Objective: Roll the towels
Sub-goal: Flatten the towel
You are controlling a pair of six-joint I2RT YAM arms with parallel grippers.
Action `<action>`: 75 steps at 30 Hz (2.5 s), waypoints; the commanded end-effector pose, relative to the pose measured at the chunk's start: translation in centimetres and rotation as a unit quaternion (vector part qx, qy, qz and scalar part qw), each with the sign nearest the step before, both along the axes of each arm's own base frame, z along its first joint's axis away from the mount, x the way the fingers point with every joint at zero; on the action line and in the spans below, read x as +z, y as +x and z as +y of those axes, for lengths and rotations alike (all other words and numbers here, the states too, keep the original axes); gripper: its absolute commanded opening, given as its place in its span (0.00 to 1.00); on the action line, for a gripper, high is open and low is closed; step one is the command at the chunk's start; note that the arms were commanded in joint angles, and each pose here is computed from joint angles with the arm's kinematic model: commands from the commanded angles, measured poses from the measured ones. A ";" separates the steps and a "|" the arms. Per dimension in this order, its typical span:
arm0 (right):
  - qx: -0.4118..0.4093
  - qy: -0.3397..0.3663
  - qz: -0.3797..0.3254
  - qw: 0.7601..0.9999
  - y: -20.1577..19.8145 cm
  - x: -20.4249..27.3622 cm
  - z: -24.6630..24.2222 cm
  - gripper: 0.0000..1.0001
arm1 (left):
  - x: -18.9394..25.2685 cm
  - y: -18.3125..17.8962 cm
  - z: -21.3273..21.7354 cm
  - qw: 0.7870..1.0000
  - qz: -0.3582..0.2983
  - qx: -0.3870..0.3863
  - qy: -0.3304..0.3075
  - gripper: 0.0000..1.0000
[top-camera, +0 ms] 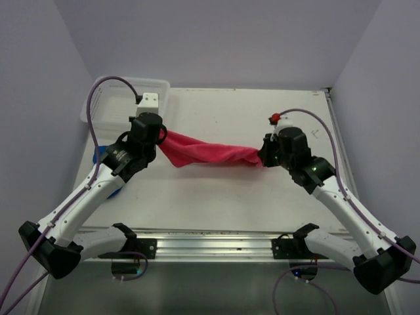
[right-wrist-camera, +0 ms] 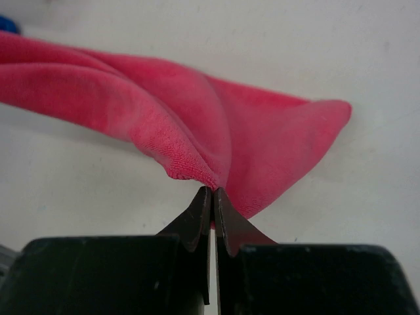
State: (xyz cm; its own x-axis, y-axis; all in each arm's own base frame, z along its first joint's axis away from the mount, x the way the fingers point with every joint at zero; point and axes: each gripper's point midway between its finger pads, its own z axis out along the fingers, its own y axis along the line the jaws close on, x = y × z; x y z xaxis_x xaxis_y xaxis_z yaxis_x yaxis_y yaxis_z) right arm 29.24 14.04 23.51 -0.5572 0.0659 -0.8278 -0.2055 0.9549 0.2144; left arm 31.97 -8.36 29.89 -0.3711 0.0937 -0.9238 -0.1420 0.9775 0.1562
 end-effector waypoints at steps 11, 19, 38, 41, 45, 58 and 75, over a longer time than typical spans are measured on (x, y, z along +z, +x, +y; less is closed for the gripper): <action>0.170 0.044 0.156 0.972 -12.3 -10.7 7.5 0.48 | -3.4 -1.0 0.4 1.000 0.022 0.000 -0.022 0.00; 0.024 0.026 0.093 0.995 -5.6 -7.8 3.9 0.65 | -5.3 -1.1 -0.3 0.999 0.040 -0.018 -0.027 0.00; -0.080 0.016 0.202 0.976 3.5 -18.8 -0.4 0.45 | -7.0 -0.9 -1.0 0.998 0.050 -0.046 -0.012 0.00; -0.074 0.011 0.200 0.977 3.6 -19.2 -0.5 0.29 | -7.0 -1.0 -0.8 0.998 0.051 -0.046 -0.008 0.00; -0.067 0.001 0.200 0.977 3.4 -19.0 -0.7 0.02 | -7.2 -1.1 -0.6 0.998 0.052 -0.045 -0.003 0.00; -0.034 -0.026 0.000 0.999 4.5 -1.5 -2.1 0.00 | -4.2 -1.1 0.5 1.000 0.016 -0.026 0.005 0.00; -0.018 0.029 0.165 0.986 -7.6 -11.8 -0.2 0.60 | -8.9 -1.6 -0.5 0.996 0.065 -0.052 0.007 0.00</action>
